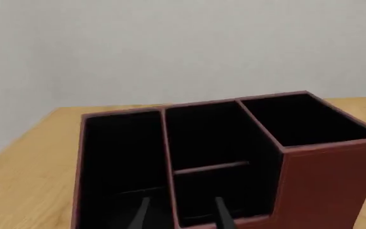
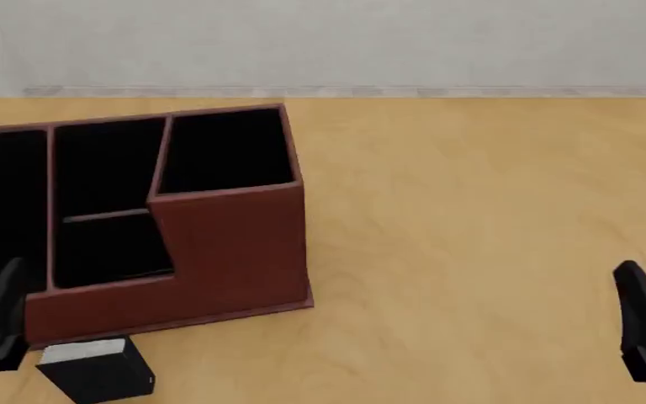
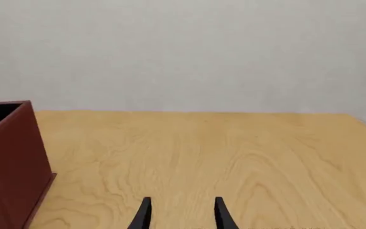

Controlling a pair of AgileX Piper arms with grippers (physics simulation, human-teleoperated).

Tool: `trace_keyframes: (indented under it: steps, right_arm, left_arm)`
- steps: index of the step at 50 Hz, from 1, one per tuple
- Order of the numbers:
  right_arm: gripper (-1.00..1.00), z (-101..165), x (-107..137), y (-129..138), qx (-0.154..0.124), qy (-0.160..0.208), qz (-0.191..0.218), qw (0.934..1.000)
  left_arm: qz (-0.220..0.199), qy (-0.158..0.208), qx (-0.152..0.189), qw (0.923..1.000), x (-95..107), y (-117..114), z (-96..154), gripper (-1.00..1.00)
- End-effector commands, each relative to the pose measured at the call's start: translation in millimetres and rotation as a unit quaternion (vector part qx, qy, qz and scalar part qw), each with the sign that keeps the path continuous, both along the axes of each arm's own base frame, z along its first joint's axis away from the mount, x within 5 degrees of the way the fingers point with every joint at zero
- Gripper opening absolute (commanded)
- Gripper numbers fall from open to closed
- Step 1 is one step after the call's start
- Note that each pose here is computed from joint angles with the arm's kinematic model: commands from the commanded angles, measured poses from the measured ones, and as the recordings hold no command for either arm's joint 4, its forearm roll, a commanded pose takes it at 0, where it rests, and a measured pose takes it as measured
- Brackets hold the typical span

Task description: Pick up the book and place it in the left compartment of the caddy.

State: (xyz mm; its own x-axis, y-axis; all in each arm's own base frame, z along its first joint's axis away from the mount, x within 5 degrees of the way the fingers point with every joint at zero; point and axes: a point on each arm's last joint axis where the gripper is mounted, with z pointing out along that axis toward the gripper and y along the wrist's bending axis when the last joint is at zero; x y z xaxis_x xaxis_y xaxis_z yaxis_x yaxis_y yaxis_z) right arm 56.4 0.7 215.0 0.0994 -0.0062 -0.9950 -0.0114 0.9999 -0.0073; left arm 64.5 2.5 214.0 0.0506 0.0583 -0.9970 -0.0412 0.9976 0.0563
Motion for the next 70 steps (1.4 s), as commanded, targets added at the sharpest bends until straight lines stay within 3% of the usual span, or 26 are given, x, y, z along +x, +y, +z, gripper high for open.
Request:
trace_keyframes:
  steps: [1,13,20,22,23,25,28,29,37,43,47,50,53,54,55,57,63,64,65,66,70]
  right_arm:
    - [1.0,0.1,4.1,-0.5,0.007,0.01,-0.004,0.9999]
    - [1.0,-0.1,5.2,-0.5,0.013,0.013,-0.004,0.9998]
    - [1.0,-0.6,5.3,-0.6,0.015,0.015,-0.004,0.9998]
    - [1.0,-0.6,5.4,-0.8,0.017,0.014,-0.005,0.9997]
    - [1.0,-0.7,5.5,-0.8,0.017,0.015,-0.006,0.9997]
    - [1.0,-0.6,6.1,-0.9,0.019,0.016,-0.006,0.9997]
    - [1.0,-0.7,6.6,-0.9,0.02,0.016,-0.006,0.9996]
    - [1.0,-0.7,6.9,-0.9,0.021,0.017,-0.006,0.9996]
    - [1.0,-0.8,7.8,-0.9,0.026,0.019,-0.006,0.9995]
    - [1.0,-1.1,8.3,-1.0,0.028,0.021,-0.006,0.9994]
    - [1.0,-0.7,8.8,-1.0,0.03,0.021,-0.006,0.9993]
    - [1.0,-0.7,8.2,-1.2,0.031,0.02,-0.007,0.9993]
    - [1.0,-0.9,7.9,-1.1,0.032,0.021,-0.007,0.9993]
    - [1.0,-0.4,8.3,-1.1,0.031,0.021,-0.007,0.9993]
    - [1.0,-0.4,8.3,-1.1,0.031,0.021,-0.007,0.9993]
    - [1.0,1.0,7.9,-0.8,0.035,0.022,-0.004,0.9991]
    - [1.0,-1.8,6.4,-1.6,0.035,0.024,-0.01,0.999]
    - [1.0,-1.9,6.9,-1.6,0.035,0.024,-0.011,0.999]
    - [1.0,-1.4,7.7,-1.4,0.031,0.023,-0.01,0.9992]
    - [1.0,-1.4,7.8,-1.4,0.031,0.023,-0.01,0.9992]
    - [1.0,-1.7,10.7,-1.4,0.035,0.028,-0.009,0.999]
  left_arm:
    - [-0.028,-0.022,-0.053,0.998,-9.7,-3.0,8.3,1.0]
    - [-0.019,-0.022,-0.049,0.9983,-9.4,-2.0,8.5,1.0]
    - [-0.012,-0.027,-0.025,0.9992,-11.5,-1.5,18.2,1.0]
    - [-0.008,-0.013,-0.023,0.9996,-9.1,-1.1,19.9,1.0]
    - [-0.015,-0.019,-0.026,0.9994,-12.2,-1.9,24.8,1.0]
    - [-0.043,0.005,-0.024,0.9988,-4.7,-5.2,28.0,1.0]
    - [-0.039,-0.011,-0.031,0.9987,-14.4,-4.3,37.7,1.0]
    - [-0.047,-0.006,-0.043,0.9979,-14.8,-5.0,40.8,1.0]
    - [-0.104,0.007,-0.05,0.9933,-20.0,-9.9,58.6,1.0]
    - [-0.139,0.007,-0.032,0.9898,-19.8,-13.3,78.4,1.0]
    - [-0.177,0.008,-0.008,0.9842,-20.3,-16.9,90.4,1.0]
    - [-0.217,0.022,-0.009,0.9758,-19.2,-21.6,97.5,1.0]
    - [-0.224,0.026,-0.004,0.9742,-19.4,-22.3,103.3,1.0]
    - [-0.219,0.036,0.022,0.9747,-15.1,-23.7,107.0,1.0]
    - [-0.219,0.036,0.022,0.9747,-15.0,-23.7,107.1,1.0]
    - [-0.254,0.047,0.044,0.9651,-16.3,-27.3,120.4,1.0]
    - [-0.277,0.08,0.061,0.9555,-10.4,-33.7,125.5,1.0]
    - [-0.287,0.085,0.065,0.952,-10.5,-35.1,126.1,1.0]
    - [-0.307,0.106,0.083,0.9422,-7.3,-40.3,123.6,1.0]
    - [-0.307,0.106,0.083,0.9422,-7.3,-40.3,123.7,1.0]
    - [-0.33,0.142,0.099,0.9278,-0.1,-49.8,122.6,1.0]
